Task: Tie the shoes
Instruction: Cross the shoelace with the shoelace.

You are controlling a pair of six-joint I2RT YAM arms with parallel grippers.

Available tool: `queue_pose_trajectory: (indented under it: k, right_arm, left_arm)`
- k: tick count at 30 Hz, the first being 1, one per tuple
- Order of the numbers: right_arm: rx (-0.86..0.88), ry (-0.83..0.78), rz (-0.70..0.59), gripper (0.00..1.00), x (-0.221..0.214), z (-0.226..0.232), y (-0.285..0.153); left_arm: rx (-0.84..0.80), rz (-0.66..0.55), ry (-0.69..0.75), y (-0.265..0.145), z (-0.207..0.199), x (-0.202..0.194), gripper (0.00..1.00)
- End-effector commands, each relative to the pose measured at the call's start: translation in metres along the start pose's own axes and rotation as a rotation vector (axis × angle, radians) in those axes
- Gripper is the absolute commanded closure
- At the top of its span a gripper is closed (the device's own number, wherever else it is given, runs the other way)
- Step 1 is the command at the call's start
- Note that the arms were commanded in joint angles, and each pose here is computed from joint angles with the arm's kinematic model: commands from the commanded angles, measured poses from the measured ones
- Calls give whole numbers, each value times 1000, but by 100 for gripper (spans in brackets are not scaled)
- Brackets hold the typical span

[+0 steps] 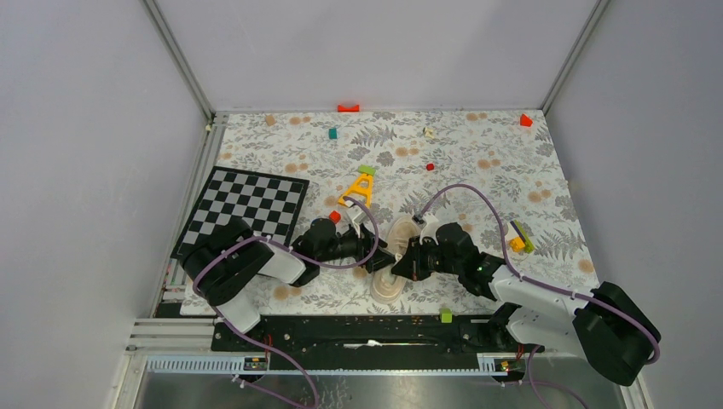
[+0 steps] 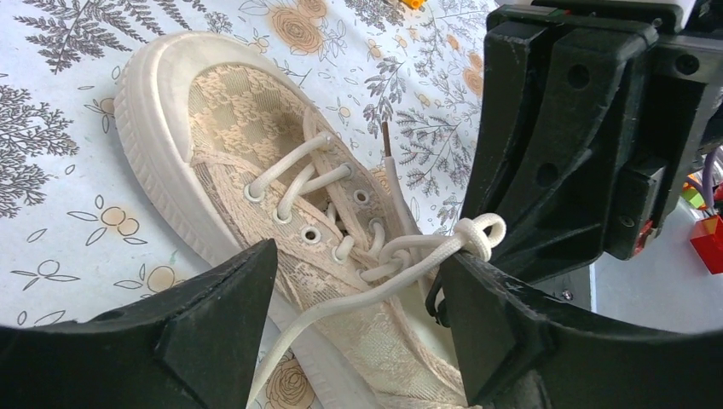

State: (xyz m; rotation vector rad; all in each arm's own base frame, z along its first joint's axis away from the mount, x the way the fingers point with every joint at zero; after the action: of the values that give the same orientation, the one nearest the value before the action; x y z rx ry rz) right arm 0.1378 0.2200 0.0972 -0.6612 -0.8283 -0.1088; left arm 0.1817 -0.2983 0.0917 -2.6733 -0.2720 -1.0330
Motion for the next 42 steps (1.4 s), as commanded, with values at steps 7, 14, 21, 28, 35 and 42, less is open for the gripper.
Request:
queue_pose_trajectory:
  k: [7, 14, 21, 28, 35, 42]
  right_arm:
    - [-70, -18, -100, 100, 23, -7, 5]
    - [-79, -16, -107, 100, 23, -8, 4]
    - [-77, -13, -108, 100, 24, -8, 6]
    - [-78, -12, -111, 100, 25, -8, 6]
    - [-78, -13, -108, 100, 24, -8, 5]
    - [-76, -15, -112, 100, 25, -7, 5]
  left_arm:
    - [-165, 140, -32, -3, -24, -22, 61]
    - [-150, 152, -28, -4, -23, -23, 45]
    - [-93, 161, -8, -6, -20, -19, 30]
    - [-60, 136, -10, -9, -16, -14, 30]
    - [-26, 83, -15, -17, -13, 0, 1]
    - [-17, 21, -36, -19, -14, 14, 1]
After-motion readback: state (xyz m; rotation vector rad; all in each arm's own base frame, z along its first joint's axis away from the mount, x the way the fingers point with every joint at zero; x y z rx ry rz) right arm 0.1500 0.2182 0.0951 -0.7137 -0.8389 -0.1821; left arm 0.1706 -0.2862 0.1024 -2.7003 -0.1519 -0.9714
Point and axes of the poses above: each gripper's point midway between its finger pads, its own y axis out along the fingers, its own z axis along the line the jaws close on, x = y × z, the point moved 5 cm from there along -y, back along the fingers, and after that the axes turned 13 degrees about -y, right-handed, at the moved point
